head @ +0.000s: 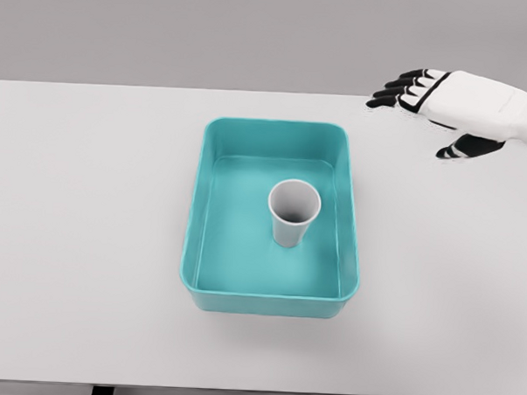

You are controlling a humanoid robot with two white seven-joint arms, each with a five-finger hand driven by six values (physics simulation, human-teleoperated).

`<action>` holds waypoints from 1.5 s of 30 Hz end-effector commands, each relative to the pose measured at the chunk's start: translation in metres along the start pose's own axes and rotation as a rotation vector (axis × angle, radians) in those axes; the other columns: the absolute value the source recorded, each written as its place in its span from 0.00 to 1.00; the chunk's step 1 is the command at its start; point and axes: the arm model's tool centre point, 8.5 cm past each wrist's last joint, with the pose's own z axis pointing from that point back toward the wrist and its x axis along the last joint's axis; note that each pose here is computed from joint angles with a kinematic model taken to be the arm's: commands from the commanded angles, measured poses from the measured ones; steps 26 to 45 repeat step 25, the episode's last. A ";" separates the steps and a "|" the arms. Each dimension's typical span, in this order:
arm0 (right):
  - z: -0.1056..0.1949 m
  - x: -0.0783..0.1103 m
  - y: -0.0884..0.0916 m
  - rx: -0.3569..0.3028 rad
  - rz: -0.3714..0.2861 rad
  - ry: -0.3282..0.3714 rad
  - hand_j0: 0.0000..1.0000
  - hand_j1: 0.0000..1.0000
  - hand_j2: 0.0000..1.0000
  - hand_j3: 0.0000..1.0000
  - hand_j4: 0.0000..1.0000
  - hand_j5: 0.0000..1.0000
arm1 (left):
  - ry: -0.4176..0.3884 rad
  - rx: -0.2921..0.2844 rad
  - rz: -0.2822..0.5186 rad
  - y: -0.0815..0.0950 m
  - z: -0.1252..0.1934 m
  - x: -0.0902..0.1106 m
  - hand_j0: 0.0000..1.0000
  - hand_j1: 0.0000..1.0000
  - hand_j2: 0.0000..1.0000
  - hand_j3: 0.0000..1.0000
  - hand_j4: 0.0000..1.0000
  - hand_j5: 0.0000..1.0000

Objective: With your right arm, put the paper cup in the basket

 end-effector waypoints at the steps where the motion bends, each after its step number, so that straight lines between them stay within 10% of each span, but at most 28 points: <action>1: 0.003 -0.006 -0.009 -0.055 -0.020 0.015 1.00 1.00 1.00 1.00 1.00 1.00 | 0.000 0.000 -0.001 0.000 0.000 0.000 1.00 1.00 1.00 1.00 1.00 1.00; 15: -0.010 0.007 0.039 0.001 -0.105 -0.019 1.00 1.00 1.00 1.00 1.00 1.00 | 0.001 0.000 0.001 0.000 0.000 0.000 1.00 1.00 1.00 1.00 1.00 1.00; 45: -0.006 0.005 0.039 0.011 -0.098 -0.008 1.00 1.00 1.00 1.00 1.00 1.00 | 0.001 0.002 0.001 0.000 0.000 0.000 1.00 1.00 1.00 1.00 1.00 1.00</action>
